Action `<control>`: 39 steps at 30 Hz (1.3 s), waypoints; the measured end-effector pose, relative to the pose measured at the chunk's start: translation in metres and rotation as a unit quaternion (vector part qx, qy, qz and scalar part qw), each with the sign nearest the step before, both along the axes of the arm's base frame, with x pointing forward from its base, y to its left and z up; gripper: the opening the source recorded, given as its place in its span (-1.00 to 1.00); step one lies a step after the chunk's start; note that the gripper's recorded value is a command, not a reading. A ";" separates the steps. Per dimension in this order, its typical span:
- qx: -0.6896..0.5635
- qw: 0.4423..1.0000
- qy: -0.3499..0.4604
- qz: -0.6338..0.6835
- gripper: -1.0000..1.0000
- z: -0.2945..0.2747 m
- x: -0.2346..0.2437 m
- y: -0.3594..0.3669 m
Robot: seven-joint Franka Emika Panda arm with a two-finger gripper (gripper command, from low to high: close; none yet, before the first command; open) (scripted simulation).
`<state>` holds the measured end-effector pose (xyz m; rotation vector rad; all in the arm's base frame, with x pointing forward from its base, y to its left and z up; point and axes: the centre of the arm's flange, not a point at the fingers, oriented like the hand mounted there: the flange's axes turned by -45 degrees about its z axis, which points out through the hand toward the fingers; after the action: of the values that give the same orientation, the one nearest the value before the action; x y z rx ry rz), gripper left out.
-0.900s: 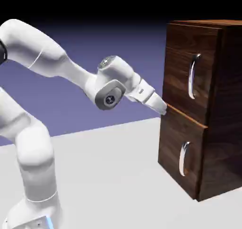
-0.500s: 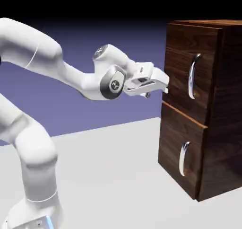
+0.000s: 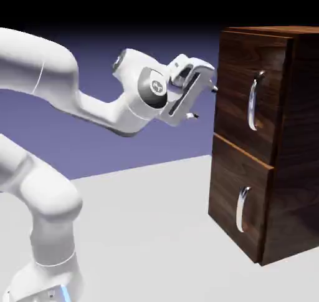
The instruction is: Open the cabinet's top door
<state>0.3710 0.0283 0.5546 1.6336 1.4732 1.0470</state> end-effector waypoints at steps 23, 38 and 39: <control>-0.473 0.856 -0.140 0.154 0.00 0.001 0.001 -0.059; -0.724 0.640 -0.182 0.182 0.00 -0.033 0.028 -0.118; -0.724 0.640 -0.182 0.182 0.00 -0.033 0.028 -0.118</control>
<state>0.3989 -0.0902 0.5219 -0.0549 1.5701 0.0549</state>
